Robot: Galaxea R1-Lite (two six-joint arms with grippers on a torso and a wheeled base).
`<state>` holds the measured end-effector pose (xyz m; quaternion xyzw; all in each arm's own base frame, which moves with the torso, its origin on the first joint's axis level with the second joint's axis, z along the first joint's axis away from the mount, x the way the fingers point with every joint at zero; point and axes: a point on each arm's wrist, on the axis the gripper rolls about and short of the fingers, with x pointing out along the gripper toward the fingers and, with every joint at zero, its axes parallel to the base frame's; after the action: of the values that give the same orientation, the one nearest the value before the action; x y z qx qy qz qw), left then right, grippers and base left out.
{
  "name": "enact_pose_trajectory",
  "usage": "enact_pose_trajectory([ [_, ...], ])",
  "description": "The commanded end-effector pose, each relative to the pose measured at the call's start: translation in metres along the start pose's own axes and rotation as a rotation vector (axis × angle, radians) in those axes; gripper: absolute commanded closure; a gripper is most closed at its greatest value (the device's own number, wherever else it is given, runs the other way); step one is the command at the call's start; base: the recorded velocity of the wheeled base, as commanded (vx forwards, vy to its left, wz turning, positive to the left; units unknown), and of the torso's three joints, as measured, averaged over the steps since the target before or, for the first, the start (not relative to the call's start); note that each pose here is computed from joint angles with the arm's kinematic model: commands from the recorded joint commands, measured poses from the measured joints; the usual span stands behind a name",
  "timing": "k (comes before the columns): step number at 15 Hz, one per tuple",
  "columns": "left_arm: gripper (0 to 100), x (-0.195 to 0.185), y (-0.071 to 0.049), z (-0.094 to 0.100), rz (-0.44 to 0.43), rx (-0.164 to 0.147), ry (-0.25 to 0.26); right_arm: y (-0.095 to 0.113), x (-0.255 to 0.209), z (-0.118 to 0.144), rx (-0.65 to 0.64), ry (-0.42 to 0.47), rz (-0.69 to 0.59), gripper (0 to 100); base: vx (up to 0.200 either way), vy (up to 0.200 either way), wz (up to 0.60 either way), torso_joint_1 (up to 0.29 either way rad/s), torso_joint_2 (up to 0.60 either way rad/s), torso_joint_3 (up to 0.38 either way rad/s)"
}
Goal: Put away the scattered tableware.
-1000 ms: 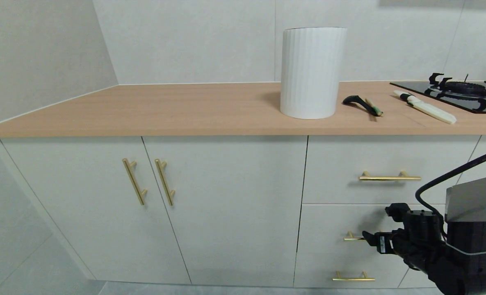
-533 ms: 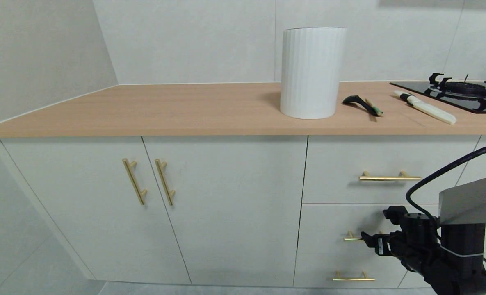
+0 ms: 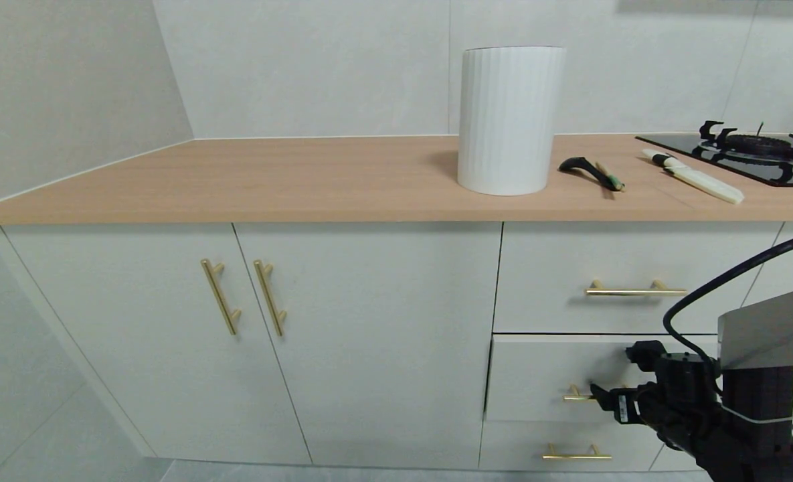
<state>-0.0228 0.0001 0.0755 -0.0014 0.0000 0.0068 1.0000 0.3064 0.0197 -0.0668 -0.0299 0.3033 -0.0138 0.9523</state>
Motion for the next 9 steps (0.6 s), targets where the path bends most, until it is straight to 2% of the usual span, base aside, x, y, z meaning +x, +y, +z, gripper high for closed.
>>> enact_pose_trajectory([
  [1,0,0.000,0.000,0.000,0.002,0.000,0.000,-0.001,-0.007,-0.001,-0.016,0.013,0.001,0,0.000,0.000,0.00,0.000,0.00,0.000],
  [4,0,0.000,0.000,0.000,0.002,0.000,0.000,-0.002,-0.048,0.024,-0.060,0.030,0.021,0,0.000,0.000,0.00,0.000,0.00,0.000],
  [6,0,0.000,0.000,0.000,0.002,0.000,0.000,0.000,-0.090,0.052,-0.080,0.054,0.065,0,0.000,0.000,0.00,0.000,0.00,0.000],
  [9,0,0.000,0.000,0.000,0.002,0.000,0.000,-0.002,-0.148,0.097,-0.088,0.002,0.083,0,0.000,0.000,0.00,0.000,0.00,0.000],
])
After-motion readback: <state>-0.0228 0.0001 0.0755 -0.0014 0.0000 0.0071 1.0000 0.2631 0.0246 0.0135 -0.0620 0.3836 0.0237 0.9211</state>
